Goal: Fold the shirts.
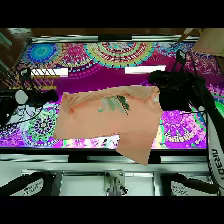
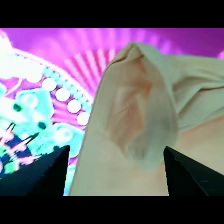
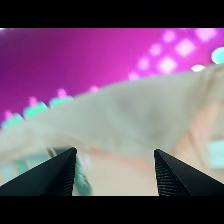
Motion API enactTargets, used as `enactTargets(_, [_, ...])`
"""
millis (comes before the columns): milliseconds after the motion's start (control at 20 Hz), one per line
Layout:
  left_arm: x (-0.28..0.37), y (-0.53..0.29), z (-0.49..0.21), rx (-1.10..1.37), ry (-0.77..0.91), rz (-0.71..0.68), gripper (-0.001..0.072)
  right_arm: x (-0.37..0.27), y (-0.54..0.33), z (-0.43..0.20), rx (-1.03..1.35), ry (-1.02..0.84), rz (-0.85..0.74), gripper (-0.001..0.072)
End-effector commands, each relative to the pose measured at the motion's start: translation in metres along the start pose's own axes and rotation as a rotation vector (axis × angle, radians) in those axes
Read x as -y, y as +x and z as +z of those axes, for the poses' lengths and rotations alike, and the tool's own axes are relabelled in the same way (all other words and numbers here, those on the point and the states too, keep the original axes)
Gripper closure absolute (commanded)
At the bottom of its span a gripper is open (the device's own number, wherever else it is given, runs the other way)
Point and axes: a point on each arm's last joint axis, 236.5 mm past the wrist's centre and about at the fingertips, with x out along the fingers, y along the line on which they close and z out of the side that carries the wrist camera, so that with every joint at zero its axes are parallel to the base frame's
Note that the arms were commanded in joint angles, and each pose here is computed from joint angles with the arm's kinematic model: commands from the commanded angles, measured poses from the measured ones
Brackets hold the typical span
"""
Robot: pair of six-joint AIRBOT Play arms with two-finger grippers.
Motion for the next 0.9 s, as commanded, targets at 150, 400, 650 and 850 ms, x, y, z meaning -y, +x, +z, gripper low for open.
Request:
enactTargets(150, [-0.055, -0.031, -0.115, -0.532, 0.047, -0.143, -0.0002, 0.133, -0.083, -0.115, -0.595, -0.137, -0.303, 0.0125])
enactTargets(400, [-0.045, -0.010, -0.155, -0.555, -0.130, -0.337, -0.0003, 0.125, -0.080, -0.151, -0.669, 0.082, -0.110, 0.0125])
enactTargets(650, [-0.042, 0.009, -0.174, -0.552, -0.095, -0.328, 0.0000, 0.124, -0.075, -0.145, -0.635, 0.080, -0.109, 0.0125])
enactTargets(850, [-0.042, 0.018, -0.179, -0.582, -0.106, -0.329, 0.0079, 0.124, -0.074, -0.145, -0.632, 0.080, -0.109, 0.0125])
